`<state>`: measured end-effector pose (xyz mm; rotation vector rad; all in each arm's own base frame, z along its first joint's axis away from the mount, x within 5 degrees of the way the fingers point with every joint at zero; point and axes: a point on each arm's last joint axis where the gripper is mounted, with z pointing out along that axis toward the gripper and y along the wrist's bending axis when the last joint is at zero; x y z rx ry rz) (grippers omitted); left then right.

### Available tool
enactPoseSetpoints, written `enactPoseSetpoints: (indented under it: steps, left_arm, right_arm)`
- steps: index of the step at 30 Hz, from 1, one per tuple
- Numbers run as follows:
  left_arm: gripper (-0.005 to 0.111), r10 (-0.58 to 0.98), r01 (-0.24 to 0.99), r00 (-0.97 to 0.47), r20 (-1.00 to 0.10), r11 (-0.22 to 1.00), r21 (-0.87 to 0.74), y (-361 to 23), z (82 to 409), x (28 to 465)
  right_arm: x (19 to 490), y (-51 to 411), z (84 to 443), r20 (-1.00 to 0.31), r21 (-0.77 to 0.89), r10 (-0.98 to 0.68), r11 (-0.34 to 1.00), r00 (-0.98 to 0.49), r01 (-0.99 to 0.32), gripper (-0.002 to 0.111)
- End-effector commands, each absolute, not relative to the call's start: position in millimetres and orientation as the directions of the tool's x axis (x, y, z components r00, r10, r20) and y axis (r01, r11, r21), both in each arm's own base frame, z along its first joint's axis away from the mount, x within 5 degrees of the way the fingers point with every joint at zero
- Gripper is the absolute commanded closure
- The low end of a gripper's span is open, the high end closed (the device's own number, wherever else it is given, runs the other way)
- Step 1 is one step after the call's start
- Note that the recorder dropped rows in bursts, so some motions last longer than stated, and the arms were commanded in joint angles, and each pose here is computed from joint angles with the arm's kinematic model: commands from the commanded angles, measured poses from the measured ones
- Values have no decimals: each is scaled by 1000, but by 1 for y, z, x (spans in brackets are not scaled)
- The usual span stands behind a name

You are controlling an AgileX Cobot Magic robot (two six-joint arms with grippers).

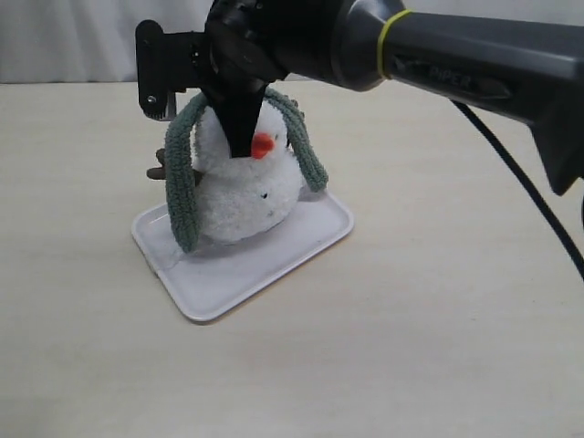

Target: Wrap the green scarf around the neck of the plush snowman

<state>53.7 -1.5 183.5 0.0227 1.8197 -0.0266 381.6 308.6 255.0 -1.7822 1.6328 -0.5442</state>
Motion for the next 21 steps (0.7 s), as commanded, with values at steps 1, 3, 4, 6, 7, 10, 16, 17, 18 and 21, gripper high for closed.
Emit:
enactPoseSetpoints:
  steps: [1, 3, 4, 6, 7, 10, 16, 17, 18, 21]
  left_arm:
    - [107, -7, 27, -234, -972, 1000, -13, -1, 184, 54]
    - [107, -7, 27, -234, -972, 1000, -13, -1, 184, 54]
    - [107, -7, 27, -234, -972, 1000, -13, -1, 184, 54]
    - [107, -7, 27, -234, -972, 1000, -13, -1, 184, 54]
    - [107, -7, 27, -234, -972, 1000, -13, -1, 184, 54]
    - [107, -7, 27, -234, -972, 1000, -13, -1, 184, 54]
    - [107, -7, 27, -234, -972, 1000, -13, -1, 184, 54]
    - [107, -7, 27, -234, -972, 1000, -13, -1, 184, 54]
    - [107, -7, 27, -234, -972, 1000, -13, -1, 184, 54]
    - [107, -7, 27, -234, -972, 1000, -13, -1, 184, 54]
  right_arm:
    - [376, 306, 263, -119, -691, -986, -5, 120, -723, 73]
    - [374, 304, 267, -138, -687, -986, 27, 94, -726, 65]
    - [374, 303, 270, -149, -688, -986, 49, 74, -724, 61]
    - [372, 300, 278, -172, -694, -984, 92, 40, -714, 57]
    - [371, 298, 282, -188, -694, -982, 116, 23, -710, 56]
    - [367, 293, 297, -246, -688, -969, 194, -28, -699, 57]
    - [358, 285, 323, -370, -662, -922, 346, -111, -665, 57]
    - [357, 284, 325, -381, -656, -916, 363, -125, -662, 57]
    - [356, 283, 328, -394, -649, -909, 382, -139, -658, 57]
    - [357, 283, 329, -416, -642, -897, 405, -148, -651, 57]
